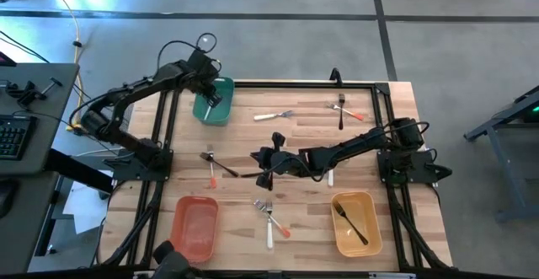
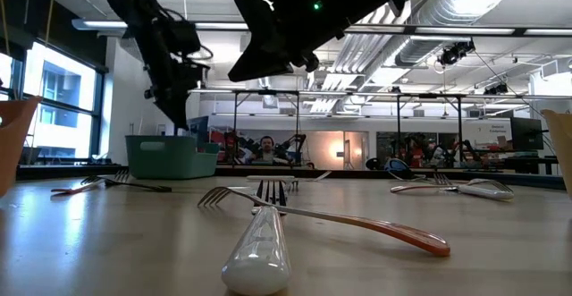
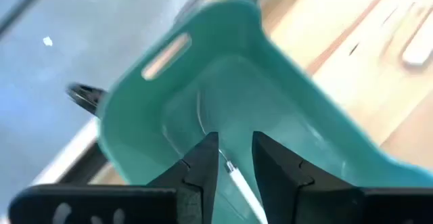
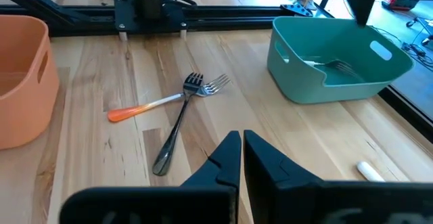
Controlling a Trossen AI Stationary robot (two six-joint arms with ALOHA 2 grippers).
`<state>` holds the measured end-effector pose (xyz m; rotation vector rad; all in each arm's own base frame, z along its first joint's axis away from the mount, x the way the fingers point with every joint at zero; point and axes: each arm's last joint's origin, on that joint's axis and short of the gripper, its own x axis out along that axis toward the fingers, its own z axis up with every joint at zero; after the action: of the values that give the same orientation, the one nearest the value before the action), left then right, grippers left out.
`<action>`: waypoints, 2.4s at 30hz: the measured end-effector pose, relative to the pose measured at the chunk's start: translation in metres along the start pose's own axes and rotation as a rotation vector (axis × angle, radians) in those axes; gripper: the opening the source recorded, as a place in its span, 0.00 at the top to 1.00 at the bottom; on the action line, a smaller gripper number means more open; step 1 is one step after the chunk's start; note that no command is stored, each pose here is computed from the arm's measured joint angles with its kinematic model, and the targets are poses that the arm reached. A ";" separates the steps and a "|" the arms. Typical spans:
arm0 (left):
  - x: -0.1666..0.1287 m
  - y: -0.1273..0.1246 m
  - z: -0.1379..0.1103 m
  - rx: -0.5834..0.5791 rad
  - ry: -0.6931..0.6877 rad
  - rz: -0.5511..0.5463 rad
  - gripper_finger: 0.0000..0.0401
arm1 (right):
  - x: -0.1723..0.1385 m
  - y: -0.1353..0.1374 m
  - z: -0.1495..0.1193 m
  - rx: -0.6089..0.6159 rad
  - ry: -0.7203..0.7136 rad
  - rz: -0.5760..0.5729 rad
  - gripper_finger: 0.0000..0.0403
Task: Sort silverware by color (type)
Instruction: Put the orange fork into the orange bin
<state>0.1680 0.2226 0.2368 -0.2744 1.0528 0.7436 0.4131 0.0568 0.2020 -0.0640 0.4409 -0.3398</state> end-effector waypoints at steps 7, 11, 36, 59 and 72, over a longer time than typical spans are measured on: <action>-0.044 -0.012 -0.012 0.004 -0.225 -0.128 0.97 | 0.000 0.000 -0.001 -0.058 0.008 -0.001 1.00; -0.057 -0.028 -0.034 0.049 -0.382 -0.278 0.99 | 0.000 -0.001 -0.005 -0.087 0.042 -0.011 1.00; -0.077 -0.118 -0.140 0.256 -1.106 -0.922 1.00 | -0.021 -0.012 -0.039 -0.004 -0.304 0.213 1.00; -0.074 -0.132 -0.145 0.349 -1.086 -0.969 1.00 | -0.147 -0.066 -0.028 0.298 0.377 0.045 0.83; -0.074 -0.132 -0.145 0.349 -1.083 -0.969 1.00 | -0.137 -0.093 -0.082 0.094 0.960 -0.126 0.65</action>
<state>0.1358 0.0170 0.2114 -0.0266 -0.0643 -0.2202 0.2326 0.0162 0.1961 0.1746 1.3738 -0.5062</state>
